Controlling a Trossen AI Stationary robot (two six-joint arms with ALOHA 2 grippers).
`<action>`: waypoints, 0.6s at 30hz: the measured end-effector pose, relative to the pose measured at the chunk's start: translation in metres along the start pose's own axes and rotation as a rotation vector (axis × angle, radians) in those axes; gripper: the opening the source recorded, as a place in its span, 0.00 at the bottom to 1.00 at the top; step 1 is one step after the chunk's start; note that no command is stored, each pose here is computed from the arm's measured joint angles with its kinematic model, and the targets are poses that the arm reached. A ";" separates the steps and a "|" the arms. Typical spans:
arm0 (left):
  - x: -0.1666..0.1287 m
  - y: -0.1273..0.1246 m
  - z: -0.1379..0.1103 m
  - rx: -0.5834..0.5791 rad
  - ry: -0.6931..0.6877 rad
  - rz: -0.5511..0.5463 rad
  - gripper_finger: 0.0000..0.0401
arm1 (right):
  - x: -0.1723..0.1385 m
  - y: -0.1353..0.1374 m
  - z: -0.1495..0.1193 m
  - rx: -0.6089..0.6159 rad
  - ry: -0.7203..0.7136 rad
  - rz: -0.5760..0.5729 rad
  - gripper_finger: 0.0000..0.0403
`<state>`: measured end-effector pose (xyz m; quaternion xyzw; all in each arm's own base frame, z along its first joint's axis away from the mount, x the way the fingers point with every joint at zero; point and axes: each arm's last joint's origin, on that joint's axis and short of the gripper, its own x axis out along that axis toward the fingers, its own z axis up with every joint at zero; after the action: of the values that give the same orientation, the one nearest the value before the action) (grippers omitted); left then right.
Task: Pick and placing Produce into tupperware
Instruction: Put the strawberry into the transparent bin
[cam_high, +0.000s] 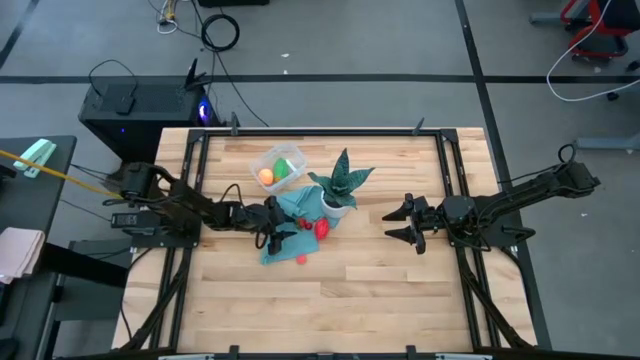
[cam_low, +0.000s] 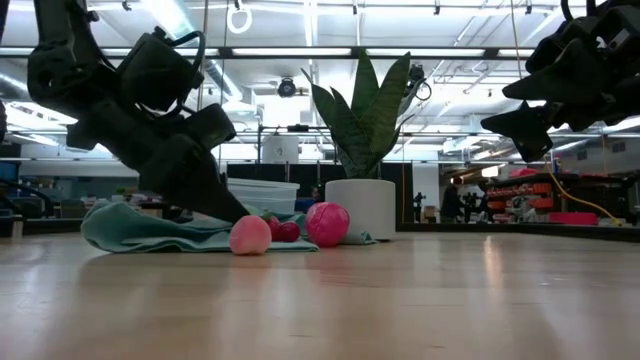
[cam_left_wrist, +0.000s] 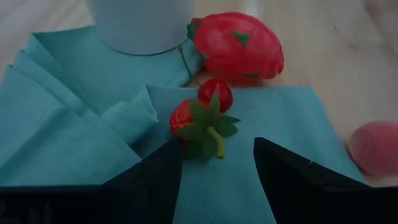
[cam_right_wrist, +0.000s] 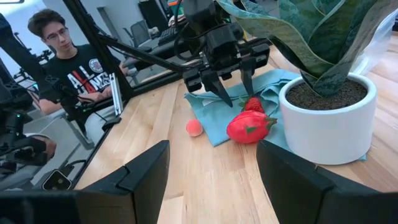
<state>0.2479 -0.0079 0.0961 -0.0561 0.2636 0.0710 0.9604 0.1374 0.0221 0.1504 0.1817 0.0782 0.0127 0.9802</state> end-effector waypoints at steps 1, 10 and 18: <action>0.000 0.000 0.000 0.000 0.001 0.000 0.50 | 0.000 0.000 0.000 0.000 0.000 0.000 0.61; 0.000 0.000 0.000 0.001 0.003 0.001 0.45 | 0.000 0.000 0.000 0.000 0.000 0.000 0.61; 0.000 0.000 0.000 0.002 0.003 0.001 0.38 | 0.000 0.000 0.000 0.000 -0.001 0.000 0.61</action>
<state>0.2477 -0.0078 0.0959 -0.0554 0.2653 0.0710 0.9600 0.1375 0.0221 0.1504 0.1816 0.0779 0.0128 0.9802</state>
